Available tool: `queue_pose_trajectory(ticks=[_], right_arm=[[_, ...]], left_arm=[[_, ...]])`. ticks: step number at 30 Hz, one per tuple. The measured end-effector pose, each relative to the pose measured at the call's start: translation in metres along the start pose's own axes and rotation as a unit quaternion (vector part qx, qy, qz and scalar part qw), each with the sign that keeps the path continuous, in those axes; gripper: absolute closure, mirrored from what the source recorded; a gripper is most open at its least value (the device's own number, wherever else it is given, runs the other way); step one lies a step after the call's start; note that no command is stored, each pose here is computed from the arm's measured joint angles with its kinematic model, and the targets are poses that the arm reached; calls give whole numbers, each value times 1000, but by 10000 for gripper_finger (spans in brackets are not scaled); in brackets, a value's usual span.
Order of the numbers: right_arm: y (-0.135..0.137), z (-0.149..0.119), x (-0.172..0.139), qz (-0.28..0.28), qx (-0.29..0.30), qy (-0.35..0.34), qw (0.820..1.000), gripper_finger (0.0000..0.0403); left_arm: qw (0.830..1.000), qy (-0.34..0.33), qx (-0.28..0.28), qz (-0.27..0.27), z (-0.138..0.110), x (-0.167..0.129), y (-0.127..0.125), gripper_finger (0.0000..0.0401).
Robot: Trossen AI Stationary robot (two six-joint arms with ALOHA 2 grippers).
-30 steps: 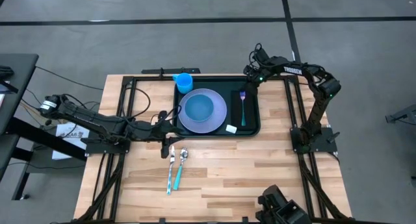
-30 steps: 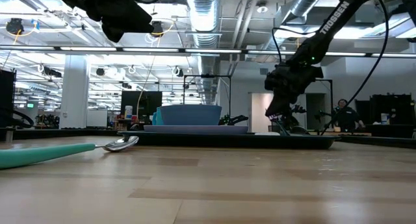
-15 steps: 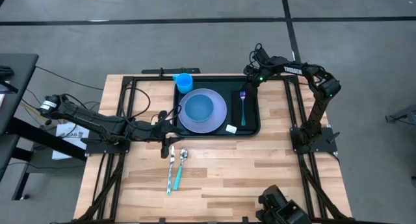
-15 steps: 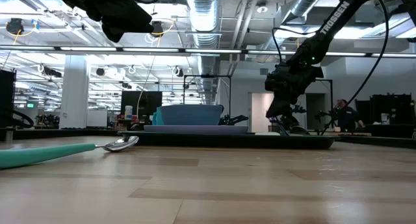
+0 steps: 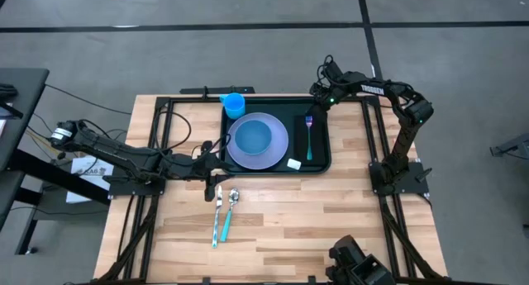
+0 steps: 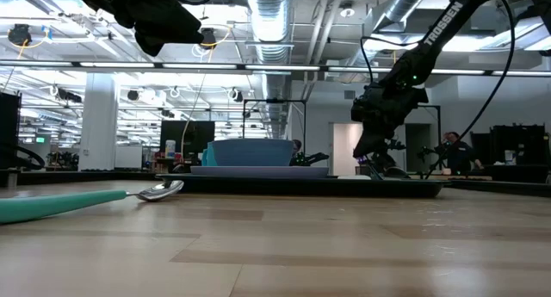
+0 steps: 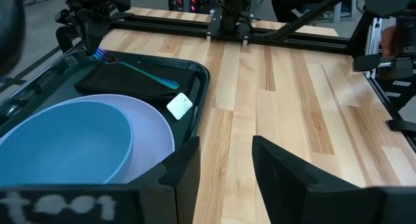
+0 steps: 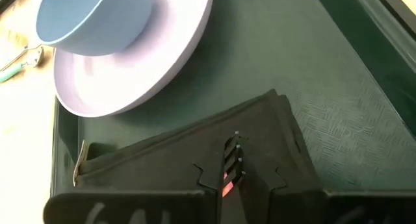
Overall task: Set up tray
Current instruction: Put the blue fork on top of the black napkin on the black tray
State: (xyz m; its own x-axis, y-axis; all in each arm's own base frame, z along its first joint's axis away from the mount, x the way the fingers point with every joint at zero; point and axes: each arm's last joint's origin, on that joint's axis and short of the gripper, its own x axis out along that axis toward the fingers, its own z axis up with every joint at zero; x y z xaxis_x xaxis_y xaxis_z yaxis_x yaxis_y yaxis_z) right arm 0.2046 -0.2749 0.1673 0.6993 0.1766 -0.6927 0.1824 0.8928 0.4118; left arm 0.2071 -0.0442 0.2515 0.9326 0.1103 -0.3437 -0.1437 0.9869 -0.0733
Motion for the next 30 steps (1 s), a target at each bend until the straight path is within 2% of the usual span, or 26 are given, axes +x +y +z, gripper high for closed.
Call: queue_pose_trajectory(ticks=[30], right_arm=[[-1, 1, 0, -2, -4, -4, 1000, 362]], left_arm=[[1000, 3, 0, 0, -1, 0, 0, 273]])
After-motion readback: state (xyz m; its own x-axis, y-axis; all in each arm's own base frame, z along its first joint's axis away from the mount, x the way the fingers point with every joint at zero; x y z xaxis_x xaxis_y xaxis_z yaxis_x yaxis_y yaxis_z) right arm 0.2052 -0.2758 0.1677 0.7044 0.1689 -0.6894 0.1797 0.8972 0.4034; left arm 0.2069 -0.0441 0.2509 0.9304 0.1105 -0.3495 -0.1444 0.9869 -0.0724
